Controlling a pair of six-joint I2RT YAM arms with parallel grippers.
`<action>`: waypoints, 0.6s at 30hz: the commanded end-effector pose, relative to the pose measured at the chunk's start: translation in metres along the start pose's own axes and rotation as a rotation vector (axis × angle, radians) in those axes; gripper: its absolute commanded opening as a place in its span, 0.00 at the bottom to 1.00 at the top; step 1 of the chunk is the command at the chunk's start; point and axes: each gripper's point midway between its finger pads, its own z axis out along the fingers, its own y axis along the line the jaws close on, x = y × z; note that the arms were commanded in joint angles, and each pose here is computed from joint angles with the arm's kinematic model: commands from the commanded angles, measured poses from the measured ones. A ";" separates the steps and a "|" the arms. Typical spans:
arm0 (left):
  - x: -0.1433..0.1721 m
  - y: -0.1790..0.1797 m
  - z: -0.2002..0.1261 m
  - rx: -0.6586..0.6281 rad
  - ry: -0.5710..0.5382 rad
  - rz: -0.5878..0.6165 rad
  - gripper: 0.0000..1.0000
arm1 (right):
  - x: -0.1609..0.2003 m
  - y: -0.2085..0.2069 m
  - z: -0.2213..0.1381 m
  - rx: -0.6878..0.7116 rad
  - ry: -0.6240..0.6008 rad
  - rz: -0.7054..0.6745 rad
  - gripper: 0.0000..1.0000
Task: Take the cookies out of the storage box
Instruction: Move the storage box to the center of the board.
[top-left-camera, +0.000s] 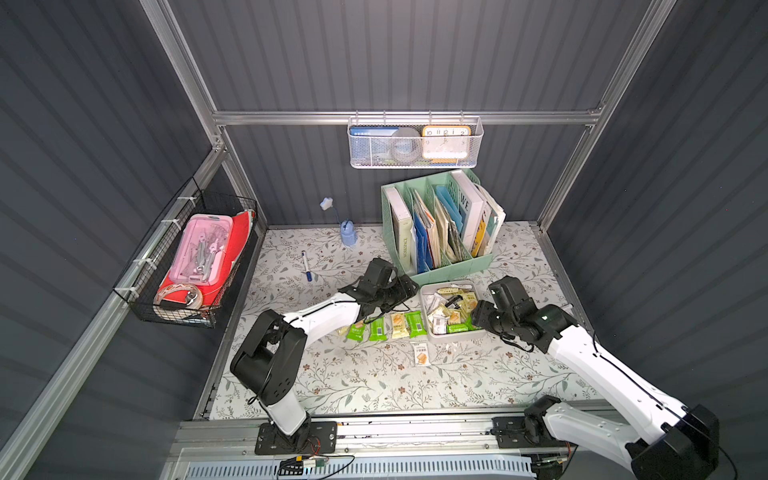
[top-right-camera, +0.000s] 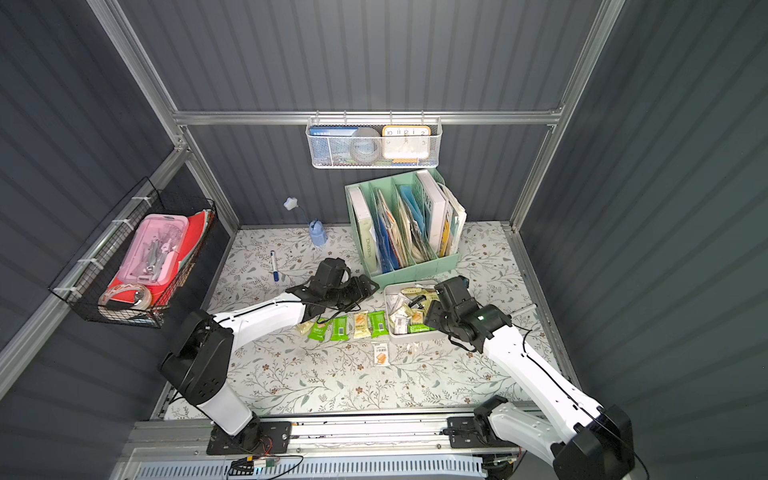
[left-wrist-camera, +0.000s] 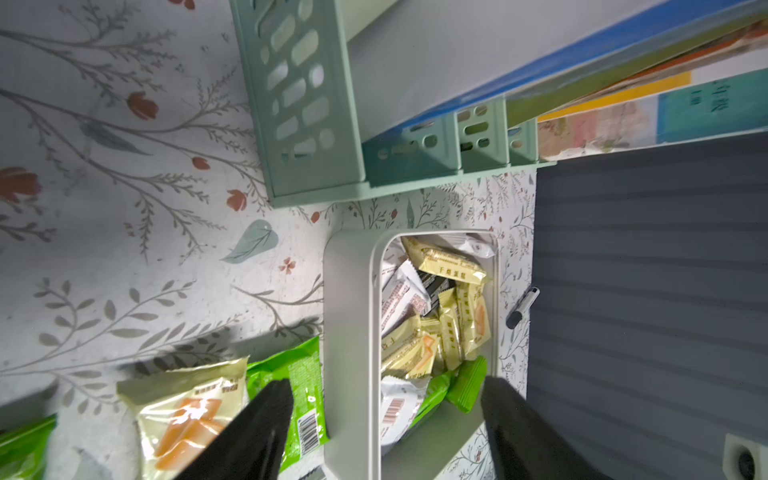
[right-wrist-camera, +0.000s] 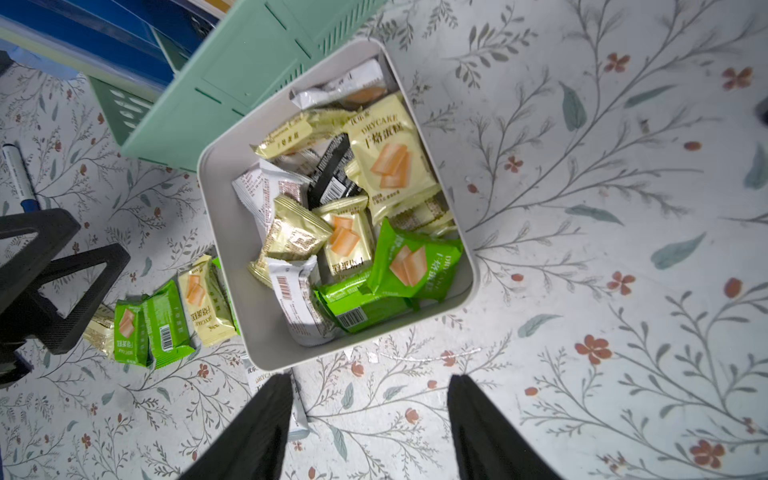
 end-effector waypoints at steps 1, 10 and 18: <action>0.009 0.006 0.001 -0.026 0.053 0.027 0.71 | 0.009 0.006 0.004 -0.056 0.046 0.059 0.64; 0.026 -0.011 0.032 0.072 0.179 0.064 0.61 | 0.009 -0.001 -0.006 -0.055 0.047 0.077 0.64; 0.036 -0.023 0.054 0.100 0.241 0.089 0.51 | 0.013 -0.007 -0.011 -0.060 0.046 0.101 0.64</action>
